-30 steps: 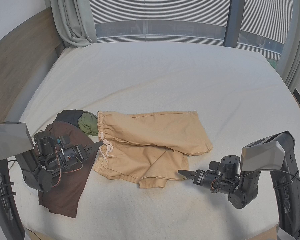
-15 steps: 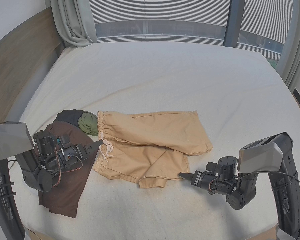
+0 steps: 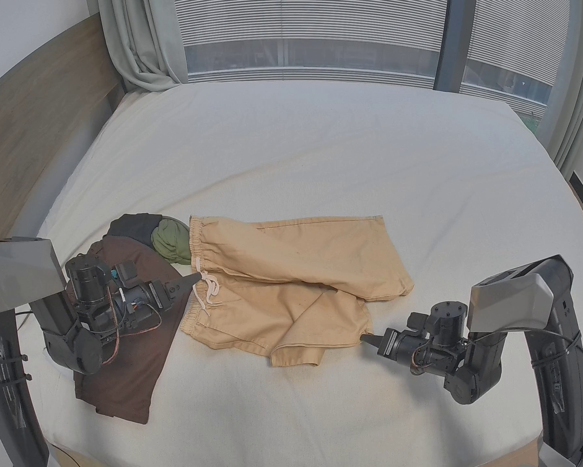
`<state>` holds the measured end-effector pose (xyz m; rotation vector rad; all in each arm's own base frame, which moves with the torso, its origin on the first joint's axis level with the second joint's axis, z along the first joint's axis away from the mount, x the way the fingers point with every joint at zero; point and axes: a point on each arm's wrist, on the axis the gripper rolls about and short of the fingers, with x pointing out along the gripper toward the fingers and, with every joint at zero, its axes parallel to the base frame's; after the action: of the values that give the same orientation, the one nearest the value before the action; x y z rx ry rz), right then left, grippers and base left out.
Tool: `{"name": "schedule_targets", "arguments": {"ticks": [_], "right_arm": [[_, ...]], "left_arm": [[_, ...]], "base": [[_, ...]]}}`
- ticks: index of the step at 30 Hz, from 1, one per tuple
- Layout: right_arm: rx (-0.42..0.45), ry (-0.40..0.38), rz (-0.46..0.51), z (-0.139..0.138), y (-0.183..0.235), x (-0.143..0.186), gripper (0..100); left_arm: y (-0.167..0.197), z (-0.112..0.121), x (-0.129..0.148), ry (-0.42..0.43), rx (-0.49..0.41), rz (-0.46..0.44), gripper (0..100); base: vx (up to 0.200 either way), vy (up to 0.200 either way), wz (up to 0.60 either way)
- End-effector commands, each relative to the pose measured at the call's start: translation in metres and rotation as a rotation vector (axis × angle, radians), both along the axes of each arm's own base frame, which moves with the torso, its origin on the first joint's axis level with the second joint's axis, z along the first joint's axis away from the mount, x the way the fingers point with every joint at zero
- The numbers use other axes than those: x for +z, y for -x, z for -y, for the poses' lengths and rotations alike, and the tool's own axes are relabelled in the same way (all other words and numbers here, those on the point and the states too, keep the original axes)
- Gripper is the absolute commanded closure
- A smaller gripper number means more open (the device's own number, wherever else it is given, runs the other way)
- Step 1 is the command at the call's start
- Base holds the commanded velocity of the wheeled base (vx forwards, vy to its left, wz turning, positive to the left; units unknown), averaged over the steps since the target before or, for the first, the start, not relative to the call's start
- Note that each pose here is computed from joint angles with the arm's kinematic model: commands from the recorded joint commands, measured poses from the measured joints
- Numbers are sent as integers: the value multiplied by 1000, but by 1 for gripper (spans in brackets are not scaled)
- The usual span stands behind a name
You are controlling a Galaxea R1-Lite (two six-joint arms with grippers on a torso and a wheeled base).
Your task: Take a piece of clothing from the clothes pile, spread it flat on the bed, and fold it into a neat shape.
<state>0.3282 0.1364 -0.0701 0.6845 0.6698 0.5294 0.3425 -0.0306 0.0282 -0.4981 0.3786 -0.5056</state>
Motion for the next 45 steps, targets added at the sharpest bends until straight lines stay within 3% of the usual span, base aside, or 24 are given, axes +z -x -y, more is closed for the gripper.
{"name": "schedule_targets", "arguments": {"ticks": [1, 8, 18, 42, 43, 45], "right_arm": [[-30, -5, 21, 10, -5, 11, 100], [-117, 25, 16, 43, -15, 18, 100], [-176, 58, 30, 68, -29, 16, 100], [-221, 44, 116, 78, -49, 25, 100], [-220, 46, 117, 78, -49, 25, 0], [-217, 57, 125, 79, -48, 25, 0]], "left_arm": [[0, 0, -1, 0, 0, -1, 0], [0, 1, -1, 0, -3, -4, 0], [0, 4, -5, 1, -11, -9, 0], [1, 8, -9, 0, -21, -18, 0], [1, 8, -9, -1, -20, -18, 0], [1, 8, -10, -1, -20, -20, 0]], "base": [[0, 0, 0], [0, 0, 0], [0, 0, 0], [0, 0, 0], [0, 0, 0], [0, 0, 0]]}}
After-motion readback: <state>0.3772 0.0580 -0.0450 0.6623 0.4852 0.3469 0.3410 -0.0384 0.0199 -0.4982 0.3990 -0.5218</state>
